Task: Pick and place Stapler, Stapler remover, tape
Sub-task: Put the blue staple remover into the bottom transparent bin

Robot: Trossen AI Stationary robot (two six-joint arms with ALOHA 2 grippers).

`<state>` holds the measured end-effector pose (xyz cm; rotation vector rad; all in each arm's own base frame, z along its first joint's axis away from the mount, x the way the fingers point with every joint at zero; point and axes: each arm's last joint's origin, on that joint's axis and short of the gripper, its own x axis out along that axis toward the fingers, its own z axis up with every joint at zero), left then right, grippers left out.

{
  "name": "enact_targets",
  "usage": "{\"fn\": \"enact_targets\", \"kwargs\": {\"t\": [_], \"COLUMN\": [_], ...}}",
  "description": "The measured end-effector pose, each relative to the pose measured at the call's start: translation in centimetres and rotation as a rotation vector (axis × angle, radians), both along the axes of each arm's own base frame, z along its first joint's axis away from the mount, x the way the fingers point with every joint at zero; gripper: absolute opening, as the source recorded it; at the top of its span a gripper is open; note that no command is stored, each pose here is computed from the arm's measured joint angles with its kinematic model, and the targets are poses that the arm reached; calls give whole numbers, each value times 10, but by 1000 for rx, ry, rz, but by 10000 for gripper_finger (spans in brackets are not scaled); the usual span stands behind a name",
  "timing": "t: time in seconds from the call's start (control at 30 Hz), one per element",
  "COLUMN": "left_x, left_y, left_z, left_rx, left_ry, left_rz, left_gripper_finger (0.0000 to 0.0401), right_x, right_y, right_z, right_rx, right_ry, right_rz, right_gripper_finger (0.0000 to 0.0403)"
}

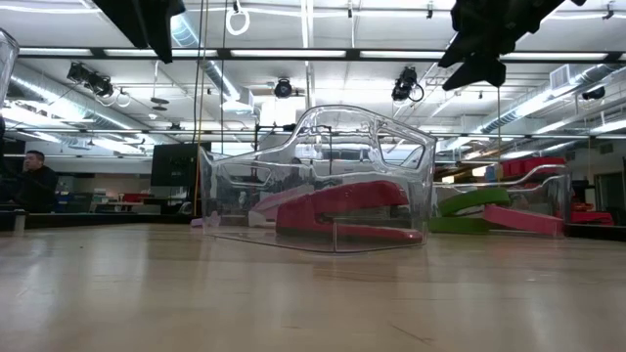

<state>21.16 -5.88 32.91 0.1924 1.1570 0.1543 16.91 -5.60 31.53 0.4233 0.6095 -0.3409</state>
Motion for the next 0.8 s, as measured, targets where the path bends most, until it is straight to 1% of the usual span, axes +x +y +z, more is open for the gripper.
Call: {"fn": "enact_targets", "kwargs": {"t": [0.1,0.23,0.43,0.63,0.8], "left_x": [2,6,8,10,11], "left_y": [7,13,18,21,23], "left_z": [0,1,1,1,2], "left_rx": [0,-3,-4,-8,-10], "left_ry": [-2,-24,-33,-48,-58], "left_rz": [34,50,71,89,97], "left_gripper_finger": [265,265,265,265,265], "right_x": [1,3,7,9,4], "right_y": [3,11,33,57,77], "right_z": [0,0,0,0,-4], "right_rx": [-10,-15,18,37,73], "right_ry": [2,3,-6,-2,52], "right_rz": [28,80,230,345,434], "right_gripper_finger": [245,245,245,245,245]}}
